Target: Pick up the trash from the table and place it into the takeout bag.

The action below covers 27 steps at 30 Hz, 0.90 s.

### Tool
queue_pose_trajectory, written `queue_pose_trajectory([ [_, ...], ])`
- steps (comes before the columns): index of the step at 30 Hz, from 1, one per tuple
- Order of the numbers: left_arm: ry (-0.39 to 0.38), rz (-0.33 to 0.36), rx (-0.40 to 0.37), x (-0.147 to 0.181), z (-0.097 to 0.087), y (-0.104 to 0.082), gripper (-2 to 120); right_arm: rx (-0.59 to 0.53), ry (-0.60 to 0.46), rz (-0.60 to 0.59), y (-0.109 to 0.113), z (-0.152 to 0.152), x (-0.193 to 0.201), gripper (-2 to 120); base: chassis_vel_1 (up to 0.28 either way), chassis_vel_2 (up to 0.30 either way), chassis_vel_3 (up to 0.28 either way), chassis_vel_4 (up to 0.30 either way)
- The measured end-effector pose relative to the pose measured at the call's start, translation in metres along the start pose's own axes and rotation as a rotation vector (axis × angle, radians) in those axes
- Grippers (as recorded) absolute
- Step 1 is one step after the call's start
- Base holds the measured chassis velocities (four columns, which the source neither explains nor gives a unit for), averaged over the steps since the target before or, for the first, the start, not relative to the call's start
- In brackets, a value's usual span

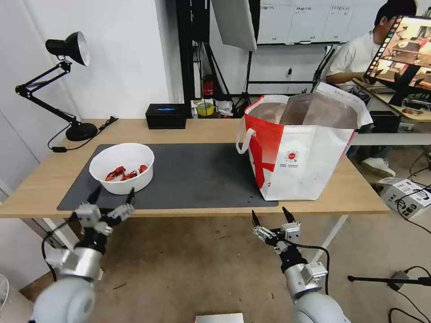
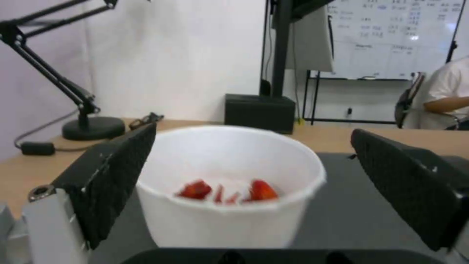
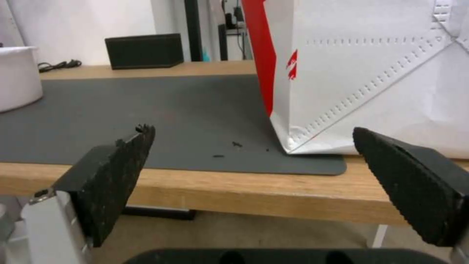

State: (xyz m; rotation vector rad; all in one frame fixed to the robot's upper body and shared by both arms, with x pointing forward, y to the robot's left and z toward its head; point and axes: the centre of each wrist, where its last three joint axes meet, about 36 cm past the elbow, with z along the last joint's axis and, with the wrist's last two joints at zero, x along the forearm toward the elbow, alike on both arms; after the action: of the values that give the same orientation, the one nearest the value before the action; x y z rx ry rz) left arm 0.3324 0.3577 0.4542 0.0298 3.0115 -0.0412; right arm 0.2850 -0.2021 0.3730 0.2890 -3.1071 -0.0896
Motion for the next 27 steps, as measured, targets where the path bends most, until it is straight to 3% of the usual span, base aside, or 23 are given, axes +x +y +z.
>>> queue_pose_trajectory([
  [7,0.085,-0.038,0.039,-0.044,-0.029,0.03,100,0.0,0.0,0.0,0.0,0.0,0.0,100,0.0,0.0,0.0,0.0],
  [10,0.176,-0.096,0.087,-0.06,-0.042,0.044,100,0.0,0.0,0.0,0.0,0.0,0.0,100,0.0,0.0,0.0,0.0],
  [20,0.388,-0.108,0.201,-0.118,-0.064,0.068,100,0.0,0.0,0.0,0.0,0.0,0.0,100,0.0,0.0,0.0,0.0],
  [27,0.535,-0.145,0.2,-0.139,-0.072,0.078,100,-0.001,-0.001,0.0,0.0,-0.001,0.0,100,0.0,0.0,0.0,0.0],
])
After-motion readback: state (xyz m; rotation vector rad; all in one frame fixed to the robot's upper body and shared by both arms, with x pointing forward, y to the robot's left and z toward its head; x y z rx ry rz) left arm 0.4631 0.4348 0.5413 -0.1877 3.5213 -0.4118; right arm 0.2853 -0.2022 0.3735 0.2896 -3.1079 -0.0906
